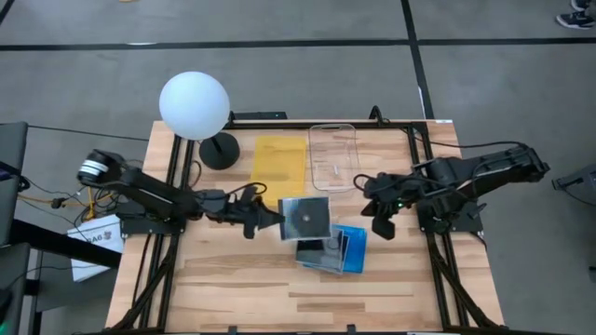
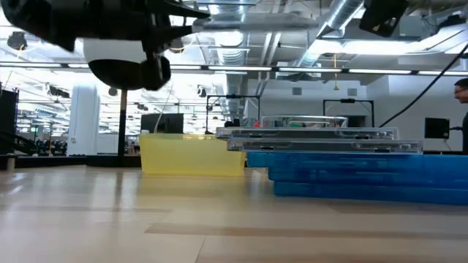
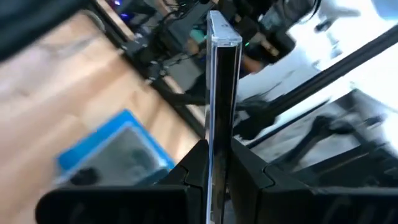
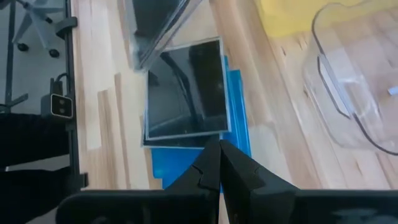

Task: Pick & place jewel cases by type
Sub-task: Put the black CD case into the transparent bin

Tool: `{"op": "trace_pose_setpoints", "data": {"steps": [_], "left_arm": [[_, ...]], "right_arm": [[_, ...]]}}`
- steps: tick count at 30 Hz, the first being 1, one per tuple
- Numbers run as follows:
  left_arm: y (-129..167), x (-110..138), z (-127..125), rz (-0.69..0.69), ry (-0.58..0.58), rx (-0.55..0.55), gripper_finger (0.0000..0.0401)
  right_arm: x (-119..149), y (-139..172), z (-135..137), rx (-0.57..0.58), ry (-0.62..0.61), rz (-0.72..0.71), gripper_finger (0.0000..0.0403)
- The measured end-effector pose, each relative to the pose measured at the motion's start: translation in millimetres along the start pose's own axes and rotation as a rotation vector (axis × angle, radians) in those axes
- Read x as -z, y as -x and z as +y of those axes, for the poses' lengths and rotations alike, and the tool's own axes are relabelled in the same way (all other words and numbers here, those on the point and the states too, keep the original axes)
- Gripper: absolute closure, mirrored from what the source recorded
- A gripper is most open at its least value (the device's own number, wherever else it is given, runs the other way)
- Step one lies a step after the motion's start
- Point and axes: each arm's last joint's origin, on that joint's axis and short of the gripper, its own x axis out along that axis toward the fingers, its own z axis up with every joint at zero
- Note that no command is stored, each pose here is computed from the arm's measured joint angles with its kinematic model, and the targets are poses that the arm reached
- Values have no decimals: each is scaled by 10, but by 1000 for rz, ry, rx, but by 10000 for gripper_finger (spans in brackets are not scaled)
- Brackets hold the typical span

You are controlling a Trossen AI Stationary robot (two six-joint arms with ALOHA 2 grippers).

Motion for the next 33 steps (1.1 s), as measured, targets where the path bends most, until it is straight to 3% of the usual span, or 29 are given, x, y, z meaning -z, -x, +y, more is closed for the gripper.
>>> {"op": "trace_pose_setpoints", "data": {"steps": [8,18,25,29,33], "left_arm": [[133,-415,-442,23,-337,-180,373],[235,-955,-1016,74,-639,-438,373],[305,-1010,-1066,150,-685,-512,373],[304,-997,-1074,181,-655,-472,373],[303,-988,-1078,203,-645,-446,373]], "right_arm": [[13,-28,-22,61,1,14,403],[12,-27,-49,142,4,-14,403],[0,-26,-49,155,4,-32,403],[-28,-26,-40,154,1,-66,403],[-99,-17,-41,227,-40,-181,403]]}}
